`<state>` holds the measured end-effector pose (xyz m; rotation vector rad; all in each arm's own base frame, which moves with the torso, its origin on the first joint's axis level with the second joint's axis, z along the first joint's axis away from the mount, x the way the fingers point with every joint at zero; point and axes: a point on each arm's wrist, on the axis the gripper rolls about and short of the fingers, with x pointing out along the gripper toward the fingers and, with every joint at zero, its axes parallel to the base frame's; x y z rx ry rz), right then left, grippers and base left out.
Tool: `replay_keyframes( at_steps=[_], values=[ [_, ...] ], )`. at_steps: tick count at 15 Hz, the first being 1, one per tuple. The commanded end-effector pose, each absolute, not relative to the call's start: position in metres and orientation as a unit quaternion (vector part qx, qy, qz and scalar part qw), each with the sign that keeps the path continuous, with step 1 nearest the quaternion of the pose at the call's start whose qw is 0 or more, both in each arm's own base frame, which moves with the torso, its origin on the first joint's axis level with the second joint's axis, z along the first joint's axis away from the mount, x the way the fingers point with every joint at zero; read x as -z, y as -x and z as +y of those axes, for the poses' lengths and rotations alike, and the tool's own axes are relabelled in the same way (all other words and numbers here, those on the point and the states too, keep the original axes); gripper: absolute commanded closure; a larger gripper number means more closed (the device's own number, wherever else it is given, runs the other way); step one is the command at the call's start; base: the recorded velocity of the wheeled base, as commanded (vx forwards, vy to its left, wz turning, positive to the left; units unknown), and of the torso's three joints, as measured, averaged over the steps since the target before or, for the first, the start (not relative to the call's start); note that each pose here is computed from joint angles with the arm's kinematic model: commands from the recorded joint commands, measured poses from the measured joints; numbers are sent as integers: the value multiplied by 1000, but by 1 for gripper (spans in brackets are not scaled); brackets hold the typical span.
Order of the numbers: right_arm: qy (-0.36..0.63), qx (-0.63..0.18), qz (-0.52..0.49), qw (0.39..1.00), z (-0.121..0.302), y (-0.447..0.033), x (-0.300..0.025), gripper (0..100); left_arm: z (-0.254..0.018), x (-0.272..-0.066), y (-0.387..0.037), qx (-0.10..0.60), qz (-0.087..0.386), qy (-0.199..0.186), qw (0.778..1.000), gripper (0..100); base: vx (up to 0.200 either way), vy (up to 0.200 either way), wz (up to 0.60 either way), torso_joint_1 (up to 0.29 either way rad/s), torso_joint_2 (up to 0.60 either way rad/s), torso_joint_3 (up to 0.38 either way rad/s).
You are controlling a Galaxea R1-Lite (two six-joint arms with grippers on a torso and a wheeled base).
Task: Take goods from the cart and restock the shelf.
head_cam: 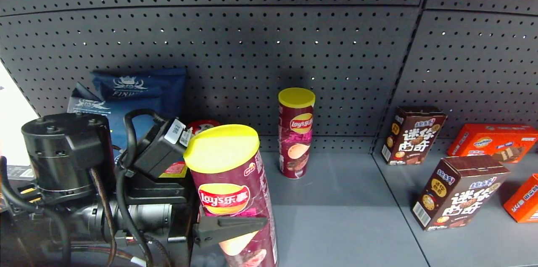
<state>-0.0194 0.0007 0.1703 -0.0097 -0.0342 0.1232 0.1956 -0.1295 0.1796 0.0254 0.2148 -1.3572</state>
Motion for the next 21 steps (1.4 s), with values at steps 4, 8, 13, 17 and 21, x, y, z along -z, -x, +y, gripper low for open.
replay_keyframes(
  at_steps=[4,8,13,17,21],
  values=[
    [19,-286,63,956,27,-57,-255,0,-134,-181,-193,636,96,-13,765,100,0,0,0,0,0,0],
    [50,-364,88,926,71,-113,-261,0,-136,-179,-192,639,100,-13,763,100,0,0,0,0,0,0],
    [72,-376,85,920,117,-182,-251,0,-134,-179,-192,636,101,-13,765,100,0,0,0,0,0,0],
    [92,-386,76,915,136,-207,-257,0,-133,-178,-192,632,102,-13,768,100,0,0,0,0,0,0],
    [88,-436,44,894,147,-220,-258,0,-134,-178,-192,633,103,-13,767,100,0,0,0,0,0,0]
  ],
)
